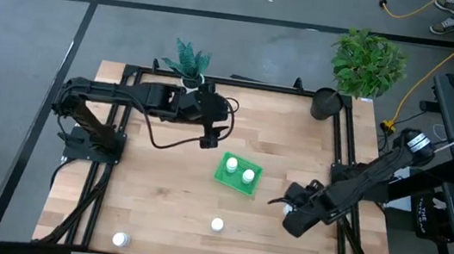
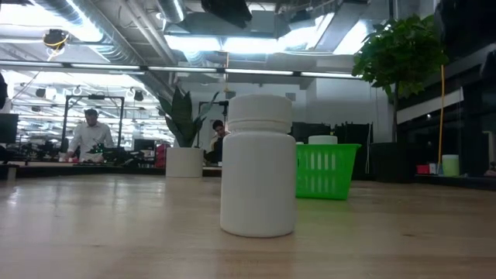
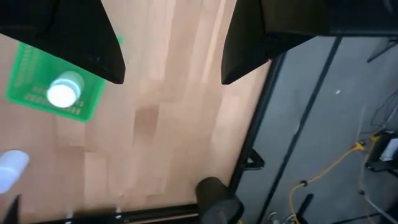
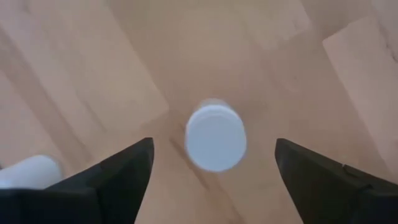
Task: Pick and place pill bottles into a basket
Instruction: Put the white pill bottle into the green bin
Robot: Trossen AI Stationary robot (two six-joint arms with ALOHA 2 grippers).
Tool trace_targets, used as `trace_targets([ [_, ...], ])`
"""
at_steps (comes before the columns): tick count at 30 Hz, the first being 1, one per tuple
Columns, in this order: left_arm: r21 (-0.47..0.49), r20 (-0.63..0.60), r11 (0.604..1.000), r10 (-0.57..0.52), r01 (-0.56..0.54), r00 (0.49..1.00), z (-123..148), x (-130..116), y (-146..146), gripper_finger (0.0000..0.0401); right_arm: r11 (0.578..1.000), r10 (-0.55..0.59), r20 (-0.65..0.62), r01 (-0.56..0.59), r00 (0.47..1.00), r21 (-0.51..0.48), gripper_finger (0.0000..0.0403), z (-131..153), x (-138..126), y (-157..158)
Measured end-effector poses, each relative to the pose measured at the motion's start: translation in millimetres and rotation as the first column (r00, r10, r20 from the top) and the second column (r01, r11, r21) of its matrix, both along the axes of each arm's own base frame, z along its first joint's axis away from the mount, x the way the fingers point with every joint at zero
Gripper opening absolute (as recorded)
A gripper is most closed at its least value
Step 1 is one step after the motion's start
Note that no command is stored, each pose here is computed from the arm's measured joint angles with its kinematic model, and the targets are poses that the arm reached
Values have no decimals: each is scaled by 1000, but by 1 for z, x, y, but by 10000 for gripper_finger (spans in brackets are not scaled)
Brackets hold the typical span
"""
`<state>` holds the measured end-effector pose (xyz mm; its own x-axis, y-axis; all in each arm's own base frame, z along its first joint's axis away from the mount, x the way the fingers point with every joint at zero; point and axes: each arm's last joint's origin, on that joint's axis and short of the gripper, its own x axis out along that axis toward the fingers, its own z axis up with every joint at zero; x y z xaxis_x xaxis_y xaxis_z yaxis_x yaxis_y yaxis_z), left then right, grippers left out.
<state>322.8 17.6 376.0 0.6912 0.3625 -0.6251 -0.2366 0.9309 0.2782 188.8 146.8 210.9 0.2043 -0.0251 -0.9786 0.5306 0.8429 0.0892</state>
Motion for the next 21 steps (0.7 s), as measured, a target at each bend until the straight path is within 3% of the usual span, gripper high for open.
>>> trace_targets([
  [12,-27,-2,999,-42,42,999,-2,0,-8,261,997,-23,-52,27,998,79,326,-41,-1,-10],
  [21,-29,-4,998,-47,47,999,-2,0,-10,261,994,-13,-18,15,1000,109,224,-42,2,-8],
])
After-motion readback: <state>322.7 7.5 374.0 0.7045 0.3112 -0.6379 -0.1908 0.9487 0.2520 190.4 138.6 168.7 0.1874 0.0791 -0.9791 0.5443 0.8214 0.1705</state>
